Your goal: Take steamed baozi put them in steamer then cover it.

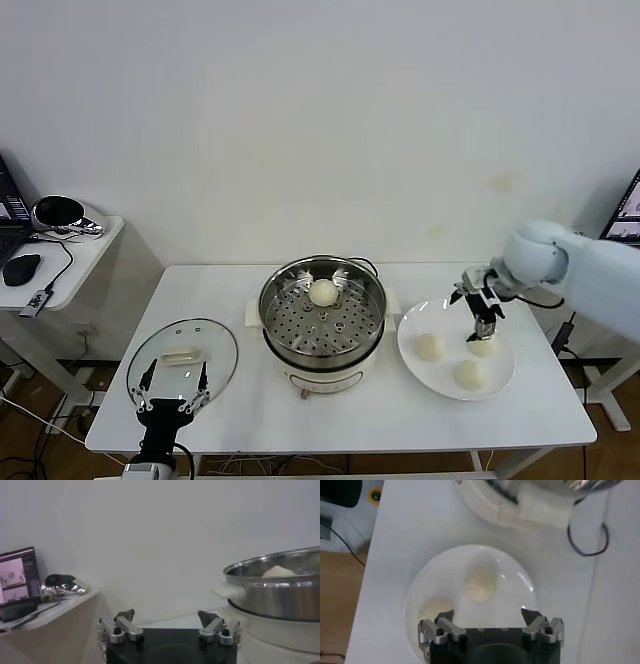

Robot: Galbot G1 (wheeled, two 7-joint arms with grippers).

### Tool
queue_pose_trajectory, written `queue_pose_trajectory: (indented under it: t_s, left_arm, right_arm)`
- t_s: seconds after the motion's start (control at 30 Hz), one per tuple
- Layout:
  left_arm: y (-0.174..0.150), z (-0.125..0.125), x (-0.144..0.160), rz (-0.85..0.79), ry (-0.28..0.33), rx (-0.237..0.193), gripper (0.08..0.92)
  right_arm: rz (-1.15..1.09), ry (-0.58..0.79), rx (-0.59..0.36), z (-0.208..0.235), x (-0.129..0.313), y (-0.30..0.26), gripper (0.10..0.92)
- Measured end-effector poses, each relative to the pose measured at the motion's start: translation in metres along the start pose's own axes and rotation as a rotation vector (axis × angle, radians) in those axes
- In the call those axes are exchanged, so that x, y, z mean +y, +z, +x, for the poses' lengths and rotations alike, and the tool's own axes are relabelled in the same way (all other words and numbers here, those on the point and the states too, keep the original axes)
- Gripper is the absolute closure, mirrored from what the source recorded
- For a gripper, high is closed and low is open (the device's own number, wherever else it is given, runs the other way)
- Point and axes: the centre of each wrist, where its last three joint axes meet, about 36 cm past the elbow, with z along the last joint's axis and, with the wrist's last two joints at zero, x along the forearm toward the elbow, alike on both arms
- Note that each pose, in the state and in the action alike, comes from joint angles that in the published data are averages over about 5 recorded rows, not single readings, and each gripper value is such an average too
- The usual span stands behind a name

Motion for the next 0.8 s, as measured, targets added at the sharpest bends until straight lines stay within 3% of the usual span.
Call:
queue_pose_trajectory:
  t_s: [0.43, 0.8]
  left_arm:
    - [0.003, 0.002, 0.006, -0.016, -0.020, -0.002, 0.177]
    - [0.004, 0.001, 0.008, -0.020, -0.024, -0.005, 0.177]
  right_arm:
    - [-0.022, -0.013, -0.013, -0.070, -0.004, -0.013, 0.200]
    - [-0.027, -0.011, -0.013, -0.096, -0.013, -0.026, 0.200]
